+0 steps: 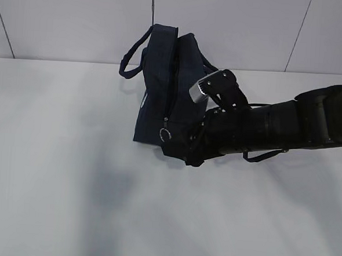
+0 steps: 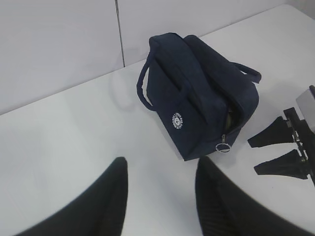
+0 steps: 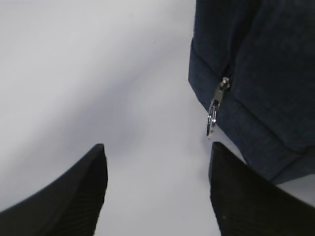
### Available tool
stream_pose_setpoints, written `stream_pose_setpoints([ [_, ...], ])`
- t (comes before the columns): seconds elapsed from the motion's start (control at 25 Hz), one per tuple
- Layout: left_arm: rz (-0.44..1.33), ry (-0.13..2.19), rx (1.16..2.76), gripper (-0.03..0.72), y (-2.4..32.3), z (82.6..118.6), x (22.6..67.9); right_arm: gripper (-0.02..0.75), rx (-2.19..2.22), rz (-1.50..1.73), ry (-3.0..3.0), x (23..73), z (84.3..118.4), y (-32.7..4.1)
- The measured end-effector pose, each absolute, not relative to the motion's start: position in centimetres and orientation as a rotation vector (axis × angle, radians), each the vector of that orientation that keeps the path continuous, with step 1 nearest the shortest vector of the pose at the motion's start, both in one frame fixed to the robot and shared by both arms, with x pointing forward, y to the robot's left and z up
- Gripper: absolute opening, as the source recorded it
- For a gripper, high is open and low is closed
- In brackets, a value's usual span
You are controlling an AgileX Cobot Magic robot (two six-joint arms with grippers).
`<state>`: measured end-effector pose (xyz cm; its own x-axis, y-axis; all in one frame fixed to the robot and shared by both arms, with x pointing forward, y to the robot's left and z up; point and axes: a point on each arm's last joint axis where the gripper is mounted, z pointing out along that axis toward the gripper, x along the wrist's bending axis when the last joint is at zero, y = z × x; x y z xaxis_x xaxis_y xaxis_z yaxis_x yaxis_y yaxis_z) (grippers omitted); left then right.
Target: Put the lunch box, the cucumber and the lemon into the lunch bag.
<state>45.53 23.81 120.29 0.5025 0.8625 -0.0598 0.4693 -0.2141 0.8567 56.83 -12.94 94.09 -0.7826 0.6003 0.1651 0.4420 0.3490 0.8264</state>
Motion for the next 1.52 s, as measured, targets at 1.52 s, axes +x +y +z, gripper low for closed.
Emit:
stream_pose_setpoints([
  [1.52, 0.596, 1.109, 1.867, 0.304, 24.0, 120.2, 45.7, 0.456, 0.885, 1.399, 2.474, 57.7, 91.9, -13.0],
])
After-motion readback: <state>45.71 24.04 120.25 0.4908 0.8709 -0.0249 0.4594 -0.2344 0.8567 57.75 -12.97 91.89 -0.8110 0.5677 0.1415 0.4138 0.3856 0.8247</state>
